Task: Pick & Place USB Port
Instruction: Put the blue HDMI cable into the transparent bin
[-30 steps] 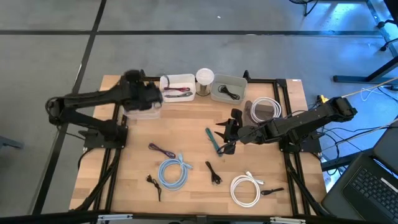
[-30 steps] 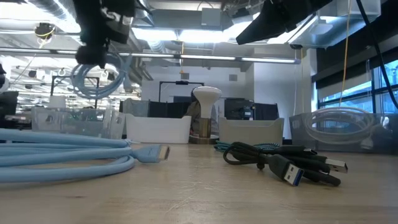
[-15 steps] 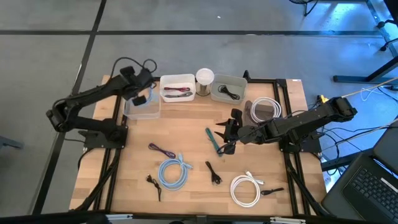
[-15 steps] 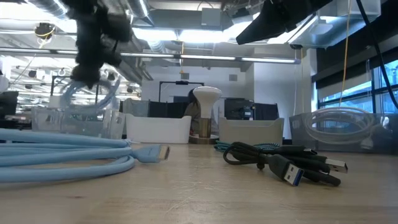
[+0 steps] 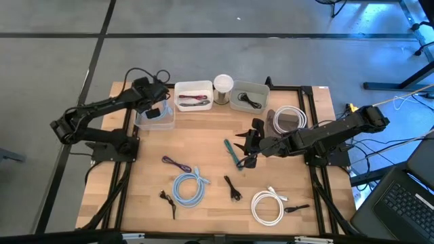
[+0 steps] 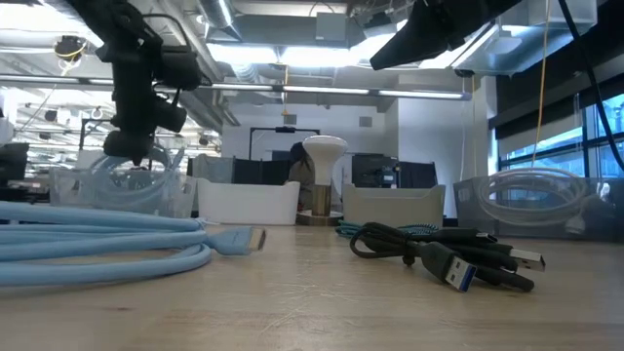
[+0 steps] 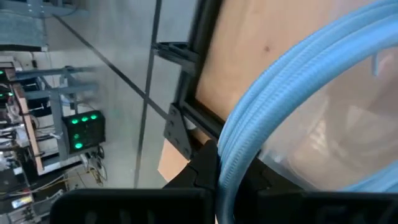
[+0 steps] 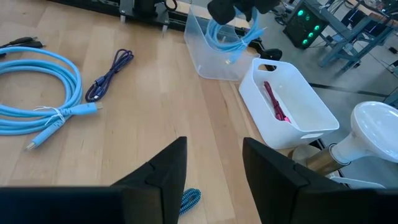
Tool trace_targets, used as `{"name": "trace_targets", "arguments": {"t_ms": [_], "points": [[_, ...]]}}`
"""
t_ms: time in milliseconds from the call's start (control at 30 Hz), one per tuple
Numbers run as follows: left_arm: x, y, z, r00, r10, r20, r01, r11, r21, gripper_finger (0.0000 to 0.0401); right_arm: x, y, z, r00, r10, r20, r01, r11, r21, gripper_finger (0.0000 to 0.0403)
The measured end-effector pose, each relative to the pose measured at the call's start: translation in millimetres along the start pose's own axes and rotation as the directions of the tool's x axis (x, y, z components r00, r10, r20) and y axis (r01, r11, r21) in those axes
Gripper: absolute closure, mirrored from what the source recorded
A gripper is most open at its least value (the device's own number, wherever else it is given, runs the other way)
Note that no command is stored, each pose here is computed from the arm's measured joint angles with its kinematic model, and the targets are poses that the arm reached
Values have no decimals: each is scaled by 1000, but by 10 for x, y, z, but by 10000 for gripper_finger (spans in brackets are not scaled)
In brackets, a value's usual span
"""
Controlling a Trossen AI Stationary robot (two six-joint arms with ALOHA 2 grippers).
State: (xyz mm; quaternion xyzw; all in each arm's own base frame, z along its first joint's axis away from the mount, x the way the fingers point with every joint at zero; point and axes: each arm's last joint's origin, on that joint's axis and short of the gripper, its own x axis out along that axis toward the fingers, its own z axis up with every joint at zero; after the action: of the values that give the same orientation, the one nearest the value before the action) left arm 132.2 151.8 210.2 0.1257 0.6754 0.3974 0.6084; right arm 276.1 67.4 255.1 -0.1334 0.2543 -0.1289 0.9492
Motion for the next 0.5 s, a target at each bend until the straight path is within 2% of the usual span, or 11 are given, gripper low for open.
{"name": "trace_targets", "arguments": {"t_ms": [333, 500], "points": [[154, -29, -91, 997, -72, -11, 72, 997, -11, 391, 0, 0, 0, 1000, 0, 0, 0, 1000, 0, 244], [157, -40, -59, 991, -127, 50, 128, 992, -9, 347, 0, 0, 0, 1000, 0, 0, 0, 1000, 0, 244]]}}
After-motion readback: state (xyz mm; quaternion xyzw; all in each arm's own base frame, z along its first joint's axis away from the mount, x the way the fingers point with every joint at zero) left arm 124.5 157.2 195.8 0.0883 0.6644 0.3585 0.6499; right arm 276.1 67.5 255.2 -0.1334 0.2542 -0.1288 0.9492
